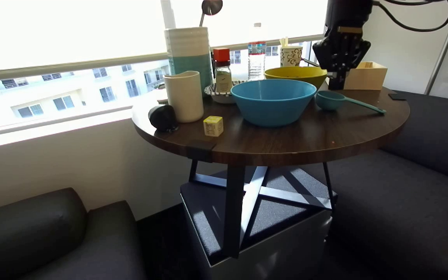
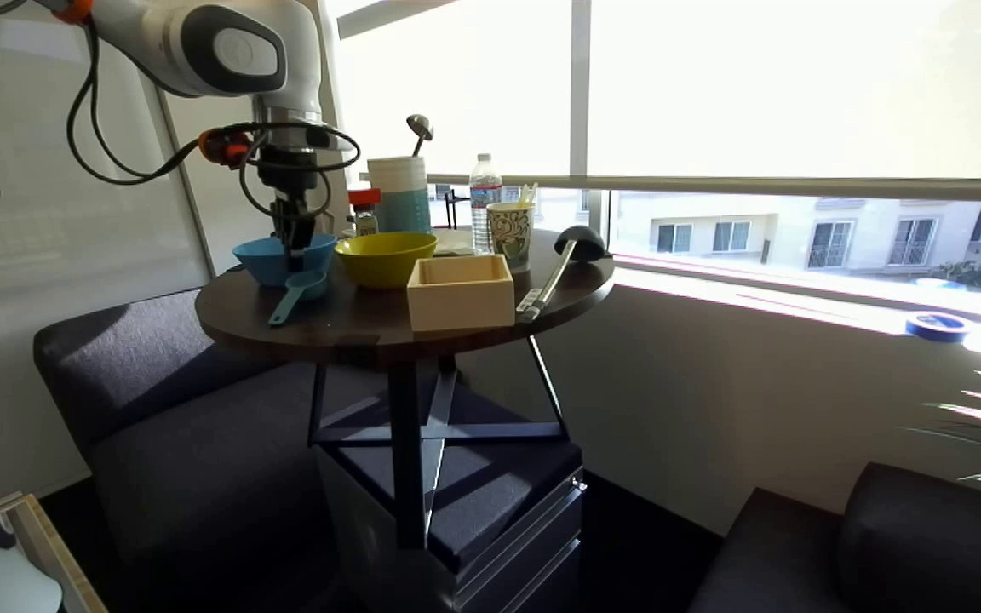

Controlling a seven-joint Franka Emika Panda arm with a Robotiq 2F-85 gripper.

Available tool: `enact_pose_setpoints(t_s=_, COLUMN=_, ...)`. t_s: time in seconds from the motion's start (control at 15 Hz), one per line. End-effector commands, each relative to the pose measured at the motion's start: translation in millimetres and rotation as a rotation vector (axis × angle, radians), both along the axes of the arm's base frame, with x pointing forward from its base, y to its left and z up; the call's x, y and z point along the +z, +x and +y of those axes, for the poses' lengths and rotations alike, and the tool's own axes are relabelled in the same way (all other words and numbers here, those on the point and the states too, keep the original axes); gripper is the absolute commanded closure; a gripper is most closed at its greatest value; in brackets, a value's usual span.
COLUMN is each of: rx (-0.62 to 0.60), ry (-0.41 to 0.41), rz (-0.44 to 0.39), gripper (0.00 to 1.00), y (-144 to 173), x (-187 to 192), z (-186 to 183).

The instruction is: Place some cereal from the yellow bowl in the blue measuring cup then put the cereal back in the yellow bowl using the spoon

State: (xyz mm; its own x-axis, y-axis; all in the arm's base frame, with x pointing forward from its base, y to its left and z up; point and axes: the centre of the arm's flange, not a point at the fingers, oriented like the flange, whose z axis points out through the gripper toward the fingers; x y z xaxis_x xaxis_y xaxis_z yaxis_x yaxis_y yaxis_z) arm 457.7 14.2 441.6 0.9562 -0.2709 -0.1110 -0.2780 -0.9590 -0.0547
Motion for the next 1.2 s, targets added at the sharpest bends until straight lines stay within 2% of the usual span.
enact_pose_setpoints(t_s=0.0, rx=-0.001, ry=0.024, rz=-0.011, gripper=0.97, y=4.1, x=-5.7, z=-1.6)
enact_pose_setpoints(t_s=0.07, rx=-0.004, ry=0.023, rz=-0.012, gripper=0.97, y=5.4, x=-6.2, z=-2.3)
enact_pose_setpoints(t_s=0.13, rx=-0.005, ry=0.022, rz=-0.014, gripper=0.87, y=6.3, x=-6.9, z=-2.5)
enact_pose_setpoints(t_s=0.2, rx=-0.006, ry=0.022, rz=-0.015, gripper=0.64, y=6.7, x=-7.3, z=-2.4)
enact_pose_setpoints(t_s=0.33, rx=-0.006, ry=0.022, rz=-0.019, gripper=0.6, y=7.8, x=-7.3, z=-1.8)
enact_pose_setpoints(t_s=0.4, rx=-0.006, ry=0.023, rz=-0.021, gripper=0.54, y=8.3, x=-6.9, z=-1.5)
enact_pose_setpoints(t_s=0.87, rx=-0.006, ry=0.012, rz=-0.054, gripper=0.05, y=7.3, x=7.0, z=-0.4)
enact_pose_setpoints(t_s=1.0, rx=-0.013, ry=0.007, rz=-0.089, gripper=0.0, y=9.1, x=17.9, z=-1.3)
enact_pose_setpoints(t_s=1.13, rx=-0.026, ry=0.004, rz=-0.146, gripper=0.0, y=15.9, x=29.7, z=-3.0)
